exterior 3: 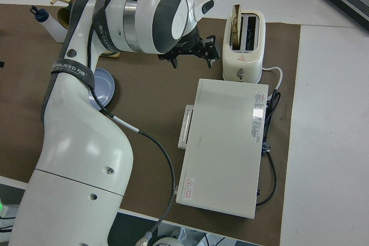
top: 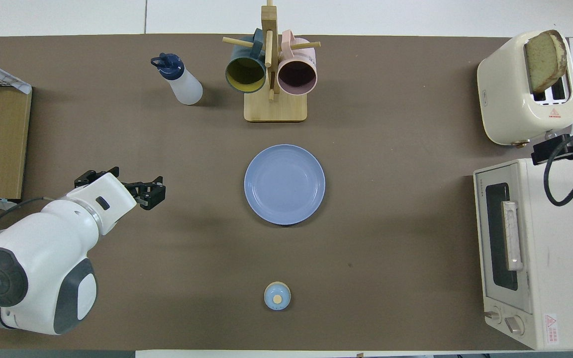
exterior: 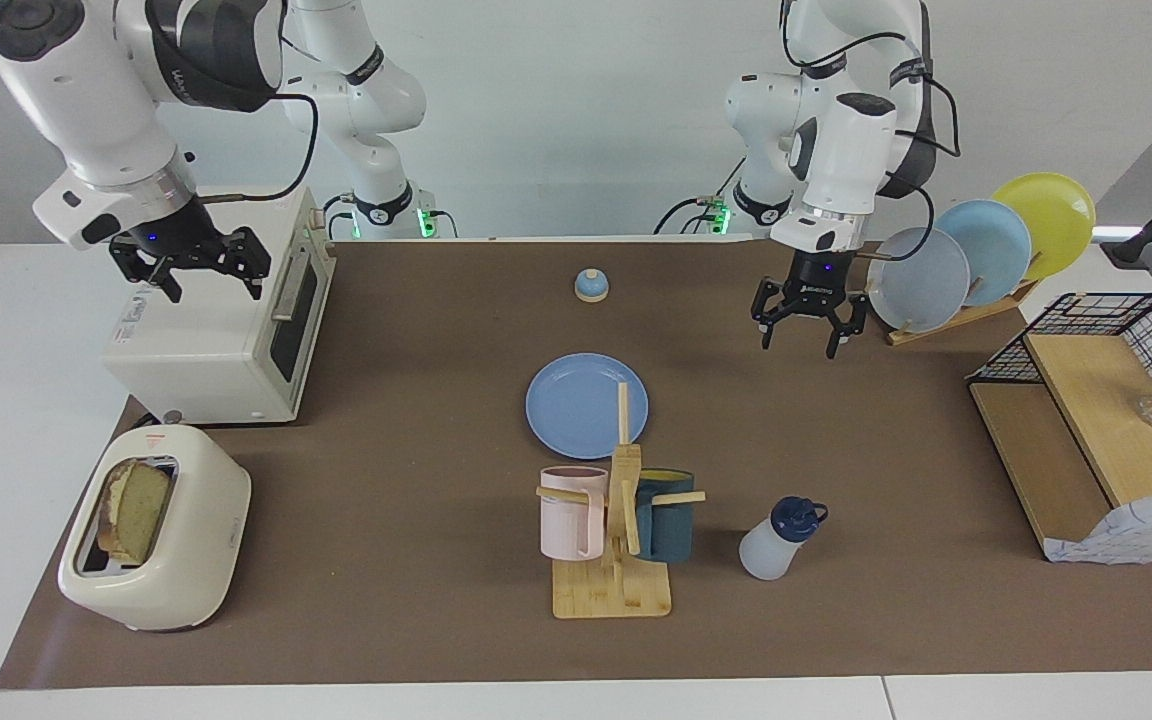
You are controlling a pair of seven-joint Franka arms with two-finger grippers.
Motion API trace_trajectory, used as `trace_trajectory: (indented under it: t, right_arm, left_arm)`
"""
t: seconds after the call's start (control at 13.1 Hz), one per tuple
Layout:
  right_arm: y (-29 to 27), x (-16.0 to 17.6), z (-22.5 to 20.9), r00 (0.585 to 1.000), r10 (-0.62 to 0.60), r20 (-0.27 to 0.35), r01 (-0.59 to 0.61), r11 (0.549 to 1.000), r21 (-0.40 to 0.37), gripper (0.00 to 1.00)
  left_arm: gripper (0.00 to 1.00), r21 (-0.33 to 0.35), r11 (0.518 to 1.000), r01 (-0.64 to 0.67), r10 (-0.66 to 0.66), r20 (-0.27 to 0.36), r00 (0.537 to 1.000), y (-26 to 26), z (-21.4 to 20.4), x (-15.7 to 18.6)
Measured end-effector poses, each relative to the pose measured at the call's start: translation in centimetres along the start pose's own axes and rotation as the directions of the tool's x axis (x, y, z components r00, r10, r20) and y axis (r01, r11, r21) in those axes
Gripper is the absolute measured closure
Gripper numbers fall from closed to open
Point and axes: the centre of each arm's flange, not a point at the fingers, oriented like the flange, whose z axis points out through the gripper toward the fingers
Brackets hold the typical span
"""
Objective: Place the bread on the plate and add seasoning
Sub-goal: 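Reach the left gripper toward the white bottle with blue cap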
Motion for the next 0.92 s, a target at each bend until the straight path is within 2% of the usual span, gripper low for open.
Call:
trace_trajectory:
  t: [0.38,0.69,0.92]
  right_arm:
    - [0.0,0.0,0.0,1.000,0.000,0.000,0.000,1.000,0.000,0.00]
    - [0.0,0.0,0.0,1.000,0.000,0.000,0.000,1.000,0.000,0.00]
    - [0.0,0.0,0.0,1.000,0.000,0.000,0.000,1.000,0.000,0.00]
  left_arm:
    - [0.00,-0.012,0.998,0.059,-0.060,-0.190,0.980,-0.4,6.2,-1.9]
    - [0.00,-0.014,0.996,0.093,-0.093,-0.262,0.960,-0.8,7.5,-1.8]
    - [0.00,-0.018,0.992,0.123,-0.123,-0.271,0.955,-0.8,7.9,-1.1]
